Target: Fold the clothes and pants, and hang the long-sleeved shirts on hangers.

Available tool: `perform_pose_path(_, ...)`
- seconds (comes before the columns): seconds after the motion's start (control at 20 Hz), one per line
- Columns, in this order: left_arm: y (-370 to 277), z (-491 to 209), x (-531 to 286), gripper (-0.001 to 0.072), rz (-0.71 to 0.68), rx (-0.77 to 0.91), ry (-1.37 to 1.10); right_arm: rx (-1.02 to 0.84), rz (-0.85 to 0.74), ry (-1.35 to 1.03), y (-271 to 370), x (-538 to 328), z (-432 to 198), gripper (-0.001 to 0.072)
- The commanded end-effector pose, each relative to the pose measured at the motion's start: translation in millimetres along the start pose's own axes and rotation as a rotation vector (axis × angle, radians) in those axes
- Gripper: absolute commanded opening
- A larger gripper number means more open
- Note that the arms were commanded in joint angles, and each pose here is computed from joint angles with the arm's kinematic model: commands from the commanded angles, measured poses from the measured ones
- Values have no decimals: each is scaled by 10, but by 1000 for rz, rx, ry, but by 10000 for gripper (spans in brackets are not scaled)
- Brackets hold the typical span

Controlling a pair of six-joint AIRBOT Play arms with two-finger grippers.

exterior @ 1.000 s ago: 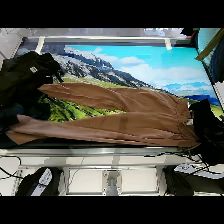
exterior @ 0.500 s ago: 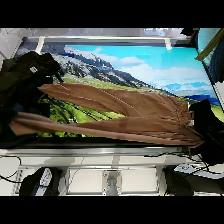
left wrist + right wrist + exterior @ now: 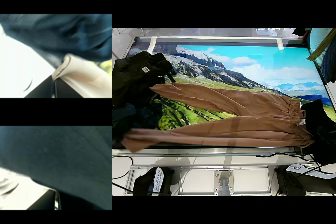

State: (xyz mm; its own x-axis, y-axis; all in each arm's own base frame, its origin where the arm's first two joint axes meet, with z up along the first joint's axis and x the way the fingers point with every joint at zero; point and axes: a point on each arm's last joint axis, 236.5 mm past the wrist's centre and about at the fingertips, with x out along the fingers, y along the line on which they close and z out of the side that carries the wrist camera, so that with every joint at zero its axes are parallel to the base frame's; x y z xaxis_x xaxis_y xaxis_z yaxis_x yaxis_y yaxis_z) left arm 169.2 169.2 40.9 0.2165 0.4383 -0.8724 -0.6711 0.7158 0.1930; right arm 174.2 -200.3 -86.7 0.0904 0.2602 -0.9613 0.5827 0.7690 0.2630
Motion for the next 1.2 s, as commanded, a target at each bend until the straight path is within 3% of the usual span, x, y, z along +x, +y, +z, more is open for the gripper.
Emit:
perform_pose_path(0.0, 240, -629, 336, 11, 101, -21, 142, 15, 2, -18, -3, 155, -14, 30)
perform_pose_path(0.15, 278, -806, 477, 13, 115, -47, 186, 24, 2, -16, -2, 137, -13, 30)
perform_pose_path(0.2, 305, -776, 469, 92, 123, -65, 174, 47, 3, -19, 3, 104, 5, 53)
perform_pose_path(0.25, 324, -717, 448, 440, 126, -72, 156, 63, 6, -18, 15, 53, 22, 182)
perform_pose_path(0.3, 338, -613, 407, 689, 124, -81, 125, 72, 11, -20, 33, -36, 54, 341)
perform_pose_path(0.5, 407, 134, -1, 705, 95, -182, -108, 64, 3, -146, 141, -654, 358, 365)
perform_pose_path(0.6, 395, 166, -38, 705, 86, -189, -111, 46, 6, -267, 241, -960, 551, 365)
perform_pose_path(0.75, 58, -190, 247, 704, -15, -101, 85, 40, 81, -344, 471, -1117, 659, 365)
perform_pose_path(1.15, -144, -733, 1002, 696, -54, 209, 455, 23, 185, -236, 723, -1076, 415, 365)
